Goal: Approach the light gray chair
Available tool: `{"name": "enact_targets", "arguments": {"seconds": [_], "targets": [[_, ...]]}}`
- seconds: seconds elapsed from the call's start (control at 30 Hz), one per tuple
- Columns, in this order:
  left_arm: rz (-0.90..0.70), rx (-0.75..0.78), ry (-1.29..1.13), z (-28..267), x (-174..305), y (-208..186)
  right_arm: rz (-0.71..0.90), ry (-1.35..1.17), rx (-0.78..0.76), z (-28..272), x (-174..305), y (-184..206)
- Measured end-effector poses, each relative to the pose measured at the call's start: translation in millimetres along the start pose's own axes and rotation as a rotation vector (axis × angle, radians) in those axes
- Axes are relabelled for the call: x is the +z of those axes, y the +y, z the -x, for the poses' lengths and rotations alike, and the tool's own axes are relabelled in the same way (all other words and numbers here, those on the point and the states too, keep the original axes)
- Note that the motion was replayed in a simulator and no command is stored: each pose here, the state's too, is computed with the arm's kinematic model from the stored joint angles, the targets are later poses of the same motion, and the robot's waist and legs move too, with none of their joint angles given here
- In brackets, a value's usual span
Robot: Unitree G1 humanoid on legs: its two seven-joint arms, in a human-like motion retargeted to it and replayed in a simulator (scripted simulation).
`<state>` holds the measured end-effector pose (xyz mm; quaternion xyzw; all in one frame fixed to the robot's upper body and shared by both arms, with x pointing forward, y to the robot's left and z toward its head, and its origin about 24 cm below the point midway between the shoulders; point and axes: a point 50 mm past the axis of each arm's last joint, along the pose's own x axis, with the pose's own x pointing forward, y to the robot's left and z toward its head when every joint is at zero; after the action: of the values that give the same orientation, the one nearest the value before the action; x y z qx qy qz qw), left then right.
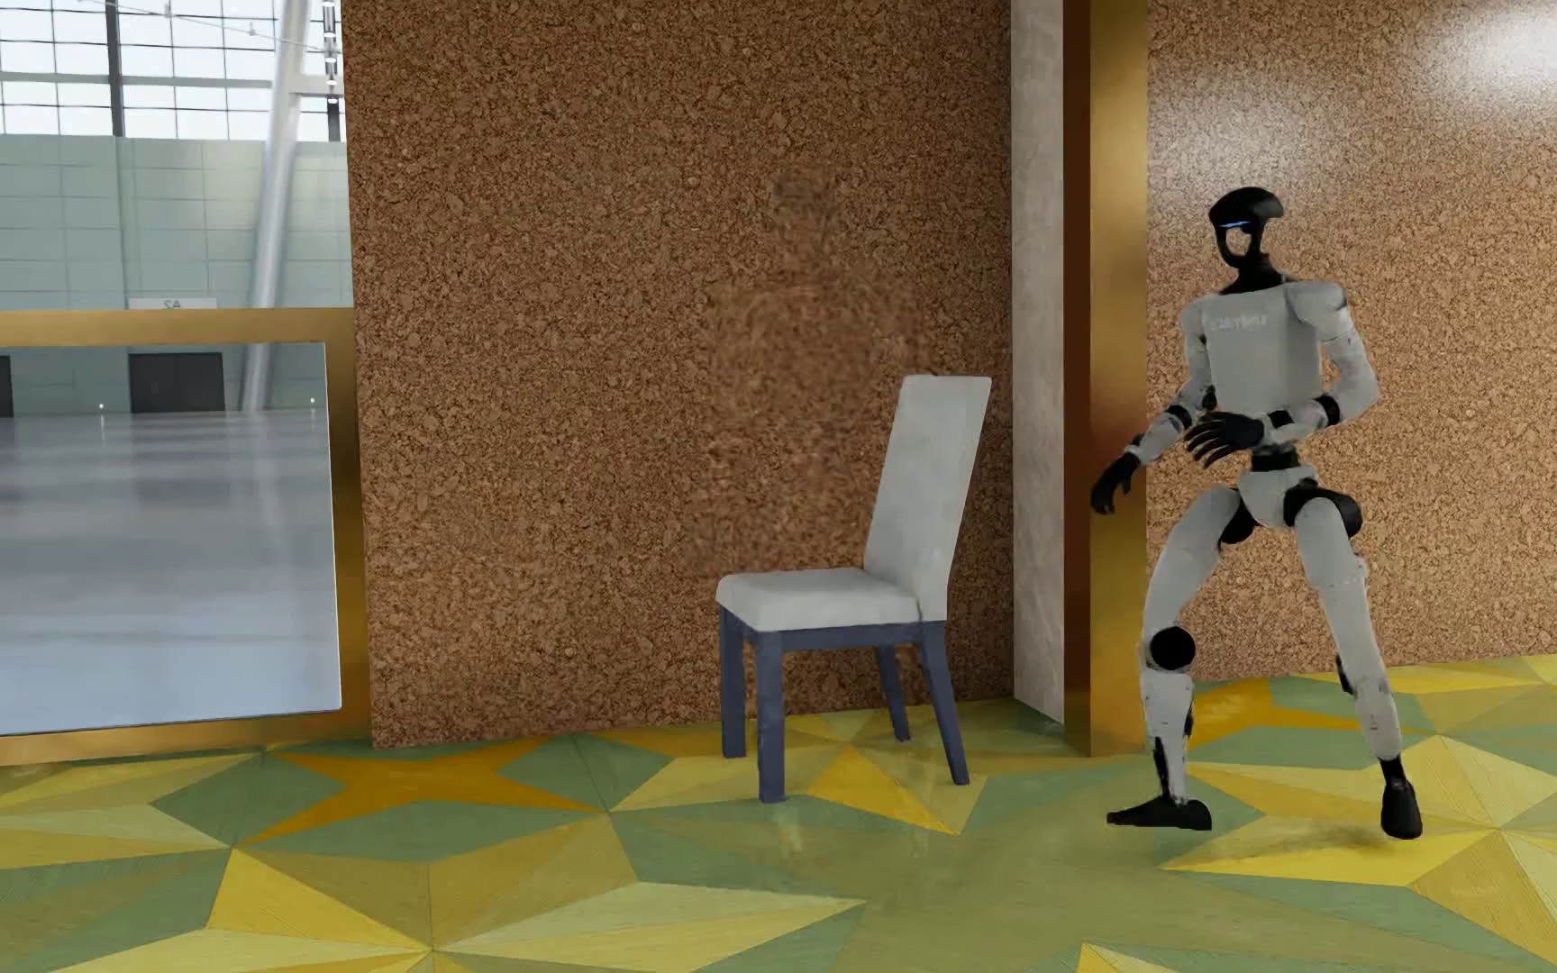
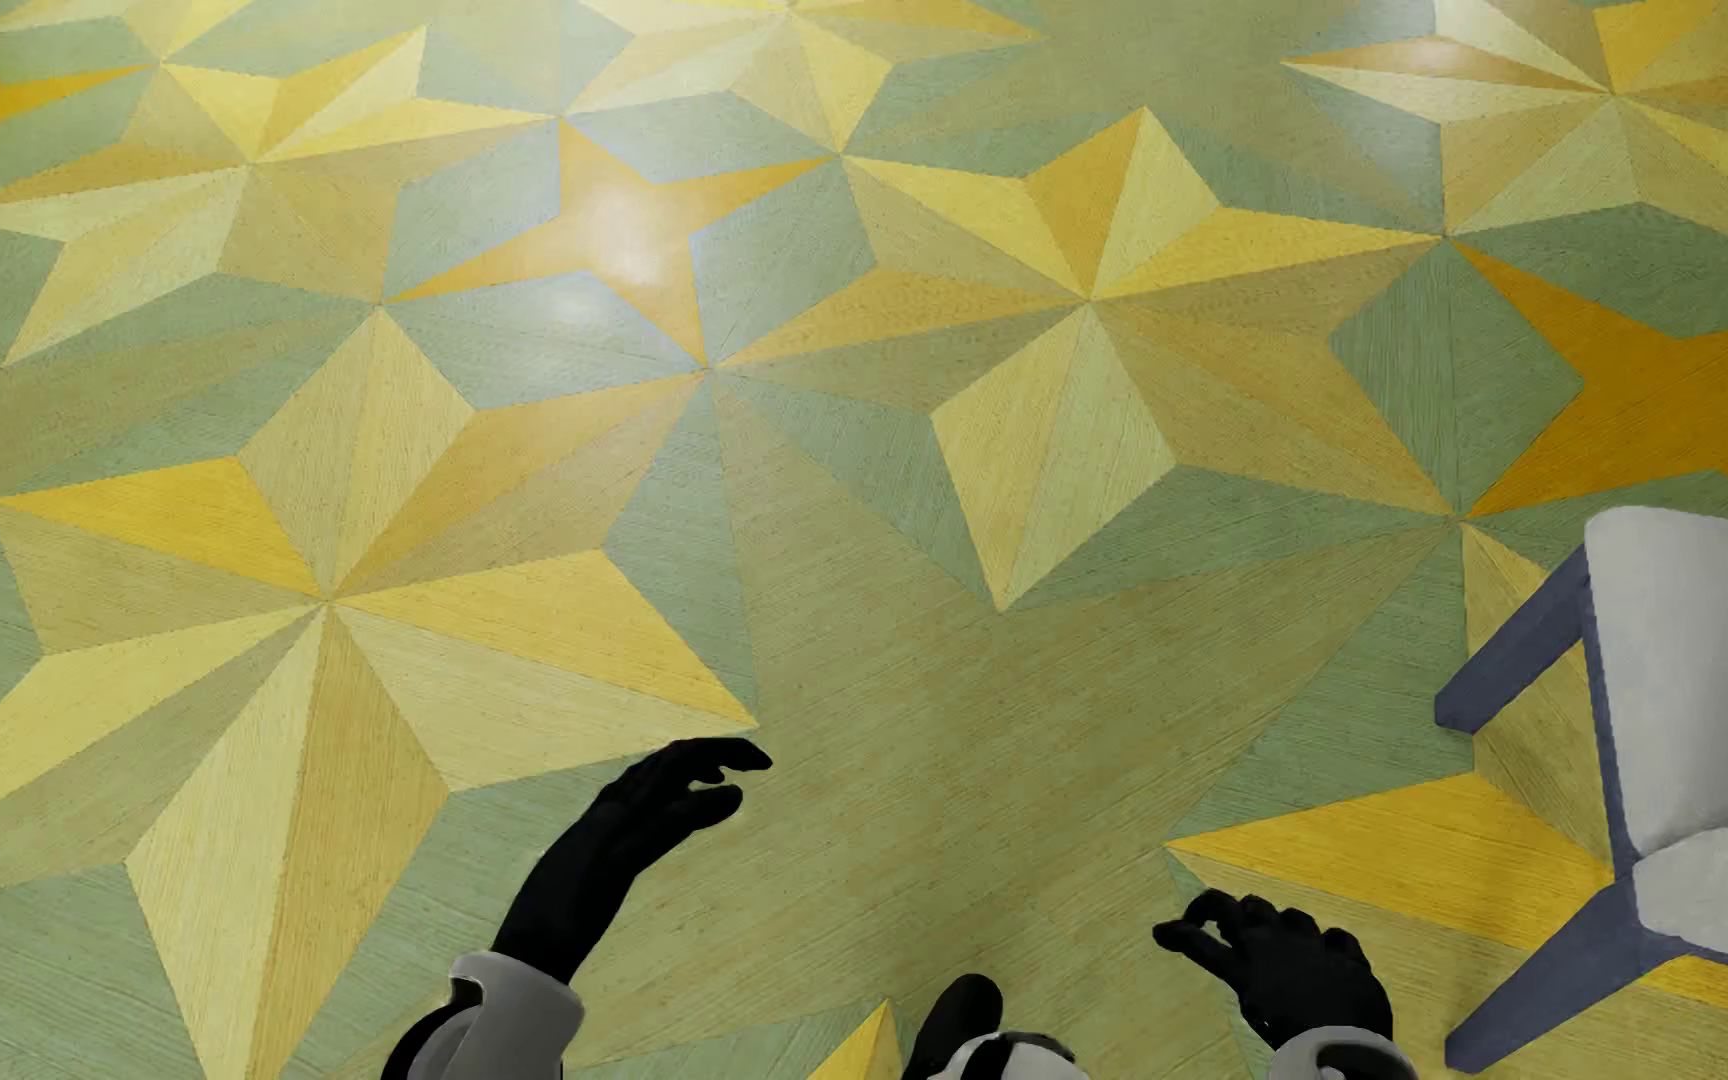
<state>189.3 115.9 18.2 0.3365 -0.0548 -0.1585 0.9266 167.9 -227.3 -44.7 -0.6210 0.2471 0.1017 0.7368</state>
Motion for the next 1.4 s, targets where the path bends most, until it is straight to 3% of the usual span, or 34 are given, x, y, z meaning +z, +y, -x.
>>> {"name": "enact_targets", "arguments": {"seconds": [0.1,0.13,0.27,0.4,0.5,0.6,0.8,0.9,1.07,1.2,1.4], "targets": [[-0.177,-0.015,0.091,7,-20,-2,-0.211,0.137,-0.010,22,-19,15],[-0.201,-0.002,0.156,13,-28,-5,-0.217,0.163,-0.005,23,-21,18],[-0.069,0.059,0.396,48,-53,-18,-0.077,0.026,0.019,1,11,12],[-0.067,0.046,0.590,84,-80,-10,-0.199,-0.202,0.098,-15,74,15],[-0.070,0.080,0.719,101,-98,-6,-0.216,-0.212,0.122,-19,89,23],[-0.030,0.065,0.805,111,-110,-15,-0.217,-0.056,0.212,-16,65,53],[0.032,-0.117,0.937,96,-139,-39,-0.367,0.518,0.369,15,-32,111],[-0.009,-0.202,1.016,98,-155,-38,-0.307,0.519,0.518,30,-39,132],[0.023,-0.156,1.182,116,-168,-40,-0.291,0.450,0.702,52,-33,154],[0.045,-0.165,1.178,123,-166,-42,-0.297,0.426,0.655,46,-22,150],[0.116,-0.082,1.189,127,-159,-44,-0.271,0.254,0.432,4,5,106]]}}
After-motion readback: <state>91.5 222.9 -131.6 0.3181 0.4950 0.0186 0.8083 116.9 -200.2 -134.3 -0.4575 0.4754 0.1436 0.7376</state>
